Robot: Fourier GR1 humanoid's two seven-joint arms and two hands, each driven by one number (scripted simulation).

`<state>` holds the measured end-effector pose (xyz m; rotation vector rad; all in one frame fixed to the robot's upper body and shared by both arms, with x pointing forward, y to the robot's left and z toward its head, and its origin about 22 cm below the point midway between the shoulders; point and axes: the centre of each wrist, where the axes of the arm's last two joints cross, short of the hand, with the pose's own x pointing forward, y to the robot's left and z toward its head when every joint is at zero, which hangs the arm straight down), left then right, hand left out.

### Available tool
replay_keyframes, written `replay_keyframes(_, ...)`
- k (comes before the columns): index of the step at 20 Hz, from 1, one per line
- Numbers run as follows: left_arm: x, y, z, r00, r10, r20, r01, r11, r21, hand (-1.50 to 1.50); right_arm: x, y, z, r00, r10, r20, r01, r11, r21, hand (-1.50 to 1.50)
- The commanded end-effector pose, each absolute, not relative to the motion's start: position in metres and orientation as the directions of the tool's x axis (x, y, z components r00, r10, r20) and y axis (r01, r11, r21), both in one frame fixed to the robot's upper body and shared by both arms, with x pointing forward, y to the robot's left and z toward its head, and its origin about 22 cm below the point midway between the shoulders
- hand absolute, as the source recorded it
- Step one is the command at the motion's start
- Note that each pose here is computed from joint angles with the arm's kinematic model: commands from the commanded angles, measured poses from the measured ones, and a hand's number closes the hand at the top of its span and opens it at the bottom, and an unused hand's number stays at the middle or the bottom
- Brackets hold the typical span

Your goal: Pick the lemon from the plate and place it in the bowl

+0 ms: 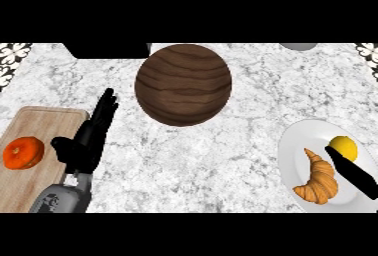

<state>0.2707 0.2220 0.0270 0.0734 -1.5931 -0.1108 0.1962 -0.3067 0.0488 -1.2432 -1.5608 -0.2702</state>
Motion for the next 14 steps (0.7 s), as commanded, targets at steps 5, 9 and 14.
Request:
replay_keyframes(5,0.261,0.218,0.023,-0.006,-0.098,0.995,0.035,0.995,0.098,0.00,0.193,-0.297,0.101,0.341,0.433,0.834,0.704,0.471,-0.532,-1.50)
replay_keyframes(9,0.280,0.220,0.029,-0.038,-0.105,0.994,0.028,0.994,0.106,0.00,0.218,-0.305,0.117,0.457,0.352,0.817,0.642,0.506,-0.577,-1.50)
replay_keyframes(14,0.268,0.216,0.023,-0.027,-0.107,0.994,0.024,0.994,0.107,0.00,0.221,-0.318,0.125,0.565,0.315,0.762,0.549,0.546,-0.633,-1.50)
